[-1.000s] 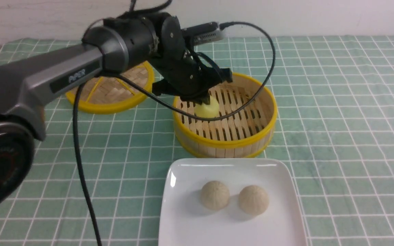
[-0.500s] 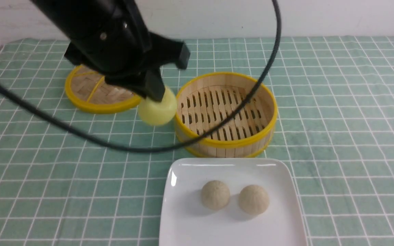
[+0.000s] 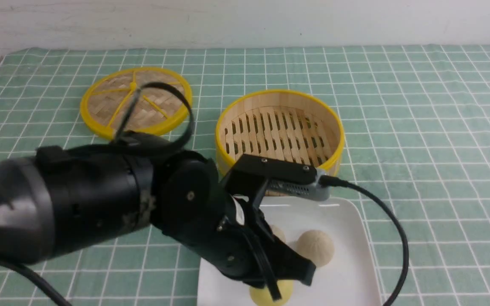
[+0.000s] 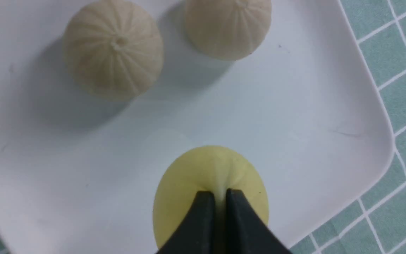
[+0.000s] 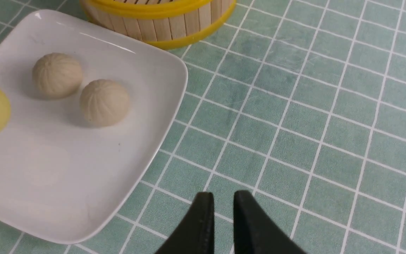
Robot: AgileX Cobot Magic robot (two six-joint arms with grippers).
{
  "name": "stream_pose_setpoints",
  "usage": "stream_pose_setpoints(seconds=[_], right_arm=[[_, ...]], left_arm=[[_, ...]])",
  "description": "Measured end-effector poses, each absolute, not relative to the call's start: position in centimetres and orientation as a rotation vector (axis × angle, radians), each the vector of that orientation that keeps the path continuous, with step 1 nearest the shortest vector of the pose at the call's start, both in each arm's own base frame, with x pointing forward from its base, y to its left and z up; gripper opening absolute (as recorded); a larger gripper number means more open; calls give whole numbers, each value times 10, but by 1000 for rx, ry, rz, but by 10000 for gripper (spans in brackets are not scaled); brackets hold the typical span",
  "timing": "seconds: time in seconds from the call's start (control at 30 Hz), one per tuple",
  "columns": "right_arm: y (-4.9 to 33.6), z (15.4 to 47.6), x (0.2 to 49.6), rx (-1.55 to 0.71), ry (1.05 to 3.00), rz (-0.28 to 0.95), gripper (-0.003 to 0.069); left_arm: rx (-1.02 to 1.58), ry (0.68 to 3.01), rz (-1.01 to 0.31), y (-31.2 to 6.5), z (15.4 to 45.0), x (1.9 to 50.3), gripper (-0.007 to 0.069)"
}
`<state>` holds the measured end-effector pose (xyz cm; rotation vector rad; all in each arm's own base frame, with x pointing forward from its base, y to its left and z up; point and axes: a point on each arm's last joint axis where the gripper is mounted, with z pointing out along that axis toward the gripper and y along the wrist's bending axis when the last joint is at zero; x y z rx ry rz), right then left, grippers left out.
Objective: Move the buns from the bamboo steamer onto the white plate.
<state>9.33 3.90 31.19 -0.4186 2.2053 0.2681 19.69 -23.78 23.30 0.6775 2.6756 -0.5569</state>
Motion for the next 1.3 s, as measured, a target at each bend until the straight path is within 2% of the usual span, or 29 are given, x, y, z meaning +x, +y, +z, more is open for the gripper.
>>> stream_pose_setpoints(seconds=[0.07,0.23,0.3,0.33,0.37,0.47,0.53,0.67,0.83,0.97,1.3], right_arm=[[39,312,93,-418,2204,268,113],[36,315,81,-420,2179,274,88],[32,319,70,-426,2159,274,43],[32,320,69,-426,2155,273,39],[29,324,60,-427,2125,265,2],[22,331,43,-421,2040,248,-14],[18,333,30,-406,1955,249,-14],[17,328,25,-369,1833,286,-14],[23,292,48,-233,1634,372,-11],[22,277,56,-185,1570,367,-9],[21,279,56,-171,1540,370,-8]], left_arm=[[648,2705,-547,-244,219,201,95],[567,2779,-524,-249,200,205,256],[557,2775,-532,-249,202,206,331],[557,2774,-533,-250,203,206,331],[562,2750,-541,-251,209,208,375],[592,2690,-546,-253,228,211,415],[631,2636,-529,-253,246,214,422],[666,2586,-501,-251,261,216,419],[683,2580,-475,-250,266,217,382],[687,2589,-467,-249,265,217,338],[690,2599,-460,-249,265,216,267]])
